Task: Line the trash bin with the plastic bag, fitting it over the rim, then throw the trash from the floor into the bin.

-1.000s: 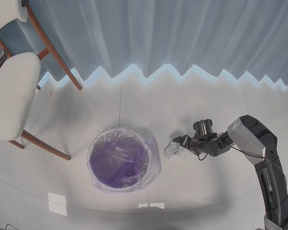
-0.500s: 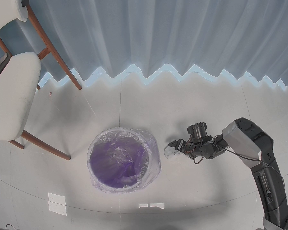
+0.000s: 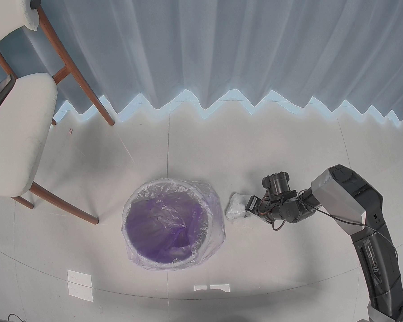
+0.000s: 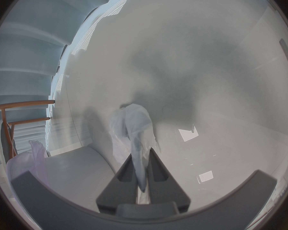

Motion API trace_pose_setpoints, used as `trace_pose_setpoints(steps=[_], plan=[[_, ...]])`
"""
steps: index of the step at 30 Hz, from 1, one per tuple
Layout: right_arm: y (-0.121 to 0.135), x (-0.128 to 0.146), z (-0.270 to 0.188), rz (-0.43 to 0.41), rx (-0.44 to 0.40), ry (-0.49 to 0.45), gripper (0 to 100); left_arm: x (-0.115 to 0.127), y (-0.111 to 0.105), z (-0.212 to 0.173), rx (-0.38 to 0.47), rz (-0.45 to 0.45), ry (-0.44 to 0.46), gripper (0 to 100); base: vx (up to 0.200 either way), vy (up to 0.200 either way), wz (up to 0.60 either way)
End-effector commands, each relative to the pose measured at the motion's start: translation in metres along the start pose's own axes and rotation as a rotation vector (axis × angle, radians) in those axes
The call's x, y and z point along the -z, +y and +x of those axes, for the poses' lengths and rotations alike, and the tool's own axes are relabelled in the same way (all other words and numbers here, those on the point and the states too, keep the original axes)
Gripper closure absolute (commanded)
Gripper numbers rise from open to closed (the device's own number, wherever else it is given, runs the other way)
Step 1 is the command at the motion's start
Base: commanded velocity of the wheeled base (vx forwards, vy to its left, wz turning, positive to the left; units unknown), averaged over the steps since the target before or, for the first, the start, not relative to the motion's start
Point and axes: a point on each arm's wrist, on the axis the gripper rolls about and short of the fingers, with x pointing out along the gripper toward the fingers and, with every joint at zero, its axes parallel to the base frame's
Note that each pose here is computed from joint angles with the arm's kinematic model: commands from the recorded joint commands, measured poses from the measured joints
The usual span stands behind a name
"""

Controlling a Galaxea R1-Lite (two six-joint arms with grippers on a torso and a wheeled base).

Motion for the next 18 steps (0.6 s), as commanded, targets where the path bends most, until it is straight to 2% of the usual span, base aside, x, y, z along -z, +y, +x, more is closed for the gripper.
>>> trace_pose_setpoints(steps=[1,4,7,11,16,18], plan=[[0.005,-0.006,-0.009,0.001,0.001,-0.03,100,0.0,0.001,0.001,-0.001,0.001,0.002,0,0.0,0.0,0.0],[0.011,-0.017,-0.027,0.011,-0.008,-0.053,100,0.0,0.001,0.001,-0.001,0.001,0.002,0,0.0,0.0,0.0],[0.011,-0.035,-0.061,0.028,-0.014,-0.089,100,0.002,0.001,0.0,-0.003,0.001,0.006,0,0.0,0.0,0.0],[0.021,-0.043,-0.109,0.027,-0.044,-0.136,100,0.004,0.002,0.0,-0.006,-0.001,0.012,0,0.0,0.0,0.0],[0.026,-0.026,-0.167,-0.018,-0.124,-0.19,100,0.004,0.003,0.003,-0.008,0.0,0.015,0,0.0,0.0,0.0],[0.025,-0.001,-0.206,-0.135,-0.191,-0.251,100,0.006,0.006,0.005,-0.015,-0.006,0.026,0,0.0,0.0,0.0]])
